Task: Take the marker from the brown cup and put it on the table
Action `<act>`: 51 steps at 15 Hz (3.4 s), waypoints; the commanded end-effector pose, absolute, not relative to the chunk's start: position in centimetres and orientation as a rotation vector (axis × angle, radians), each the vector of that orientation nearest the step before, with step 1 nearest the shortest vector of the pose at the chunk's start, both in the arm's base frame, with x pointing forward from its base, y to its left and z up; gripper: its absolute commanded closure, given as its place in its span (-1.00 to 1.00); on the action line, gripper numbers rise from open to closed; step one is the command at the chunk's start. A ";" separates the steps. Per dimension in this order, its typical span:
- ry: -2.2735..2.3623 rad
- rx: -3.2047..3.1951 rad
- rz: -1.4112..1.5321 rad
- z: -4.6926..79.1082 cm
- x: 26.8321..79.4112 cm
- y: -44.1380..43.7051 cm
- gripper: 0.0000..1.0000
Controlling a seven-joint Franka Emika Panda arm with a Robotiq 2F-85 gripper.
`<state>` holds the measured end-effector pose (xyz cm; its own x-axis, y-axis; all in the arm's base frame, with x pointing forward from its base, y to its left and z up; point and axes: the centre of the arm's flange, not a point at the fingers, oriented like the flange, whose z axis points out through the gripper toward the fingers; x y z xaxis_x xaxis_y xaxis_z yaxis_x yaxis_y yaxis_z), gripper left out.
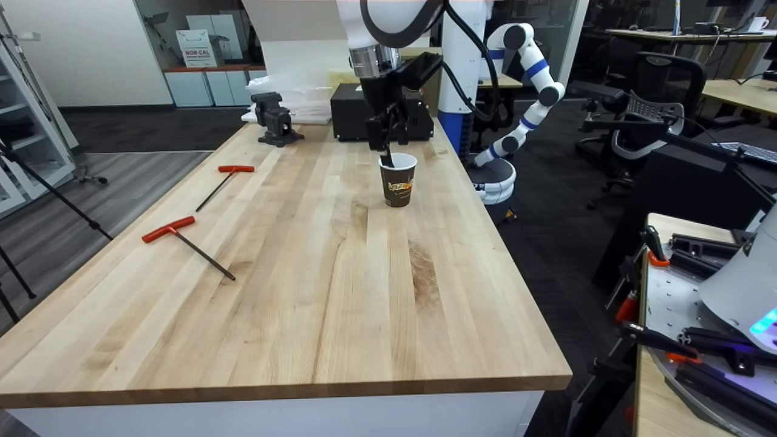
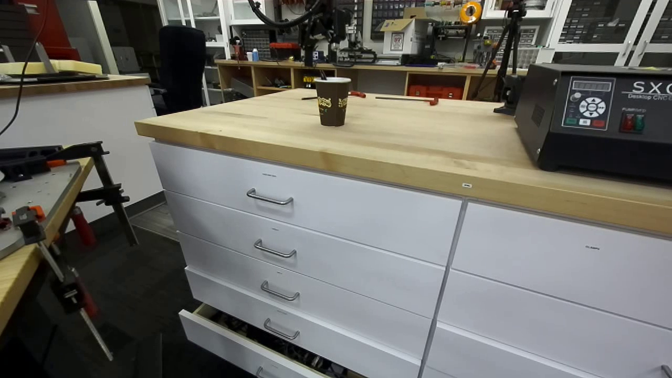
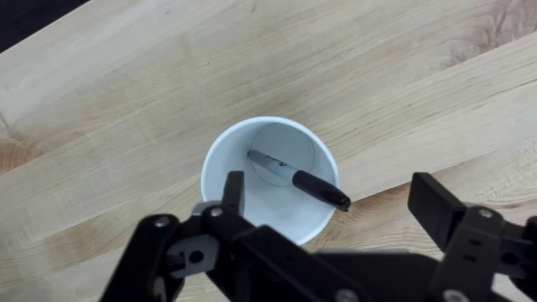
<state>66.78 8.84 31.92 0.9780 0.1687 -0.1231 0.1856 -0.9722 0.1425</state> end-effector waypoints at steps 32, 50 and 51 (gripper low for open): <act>0.337 2.981 -0.049 31.7 68.9 9.2 0.92; 0.486 2.944 -0.061 41.6 65.4 13.9 0.94; 0.511 2.951 -0.036 42.2 64.9 14.6 0.94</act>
